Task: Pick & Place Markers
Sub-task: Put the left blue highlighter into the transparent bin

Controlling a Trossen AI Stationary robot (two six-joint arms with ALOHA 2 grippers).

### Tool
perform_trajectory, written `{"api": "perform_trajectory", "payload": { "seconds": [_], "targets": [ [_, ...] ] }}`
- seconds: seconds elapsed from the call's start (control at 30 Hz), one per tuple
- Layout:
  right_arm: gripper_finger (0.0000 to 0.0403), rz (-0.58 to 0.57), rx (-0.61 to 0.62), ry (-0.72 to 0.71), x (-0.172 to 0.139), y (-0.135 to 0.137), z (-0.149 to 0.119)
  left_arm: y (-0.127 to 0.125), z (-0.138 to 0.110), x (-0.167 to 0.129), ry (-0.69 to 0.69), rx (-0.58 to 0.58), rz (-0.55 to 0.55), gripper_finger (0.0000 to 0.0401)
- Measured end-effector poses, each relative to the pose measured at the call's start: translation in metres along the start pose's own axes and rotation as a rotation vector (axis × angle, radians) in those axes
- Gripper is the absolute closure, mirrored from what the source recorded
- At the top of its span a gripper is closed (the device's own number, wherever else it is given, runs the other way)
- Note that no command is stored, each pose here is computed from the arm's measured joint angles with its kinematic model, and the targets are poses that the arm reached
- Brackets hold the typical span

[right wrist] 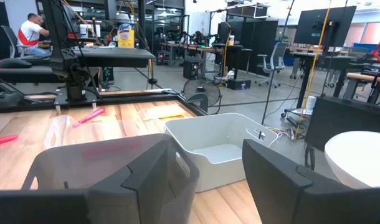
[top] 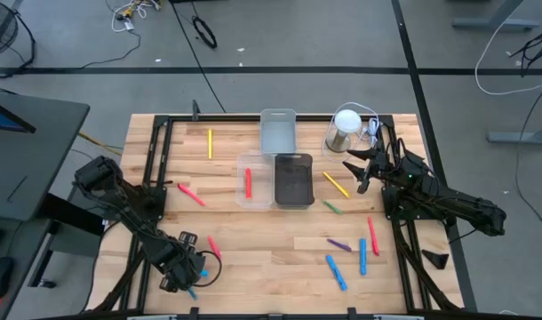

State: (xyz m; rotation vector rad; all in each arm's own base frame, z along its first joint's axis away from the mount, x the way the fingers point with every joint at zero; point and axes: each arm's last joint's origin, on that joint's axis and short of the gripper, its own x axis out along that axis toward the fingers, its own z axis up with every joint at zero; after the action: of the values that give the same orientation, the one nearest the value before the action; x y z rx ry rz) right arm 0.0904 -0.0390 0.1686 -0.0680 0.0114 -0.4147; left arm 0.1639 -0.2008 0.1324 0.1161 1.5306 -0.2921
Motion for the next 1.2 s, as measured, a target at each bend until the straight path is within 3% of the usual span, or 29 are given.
{"api": "perform_trajectory", "payload": {
  "seconds": [0.4, 0.73, 0.93, 1.2],
  "targets": [
    [0.0195, 0.0, 0.0, 0.0, 0.0, 0.0, 0.0, 0.002, 0.0, 0.001, -0.002, 0.001, 0.025, 0.033],
    [0.0195, 0.0, 0.0, 0.0, 0.0, 0.0, 0.0, 0.005, 0.0, -0.007, -0.019, -0.021, 0.006, 0.0332],
    [0.0195, 0.0, 0.0, 0.0, 0.0, 0.0, 0.0, 0.014, 0.001, -0.027, -0.074, -0.178, -0.033, 0.0332],
    [0.0195, 0.0, 0.0, 0.0, 0.0, 0.0, 0.0, 0.021, -0.001, -0.044, -0.097, -0.505, -0.082, 0.0332]
  ]
}}
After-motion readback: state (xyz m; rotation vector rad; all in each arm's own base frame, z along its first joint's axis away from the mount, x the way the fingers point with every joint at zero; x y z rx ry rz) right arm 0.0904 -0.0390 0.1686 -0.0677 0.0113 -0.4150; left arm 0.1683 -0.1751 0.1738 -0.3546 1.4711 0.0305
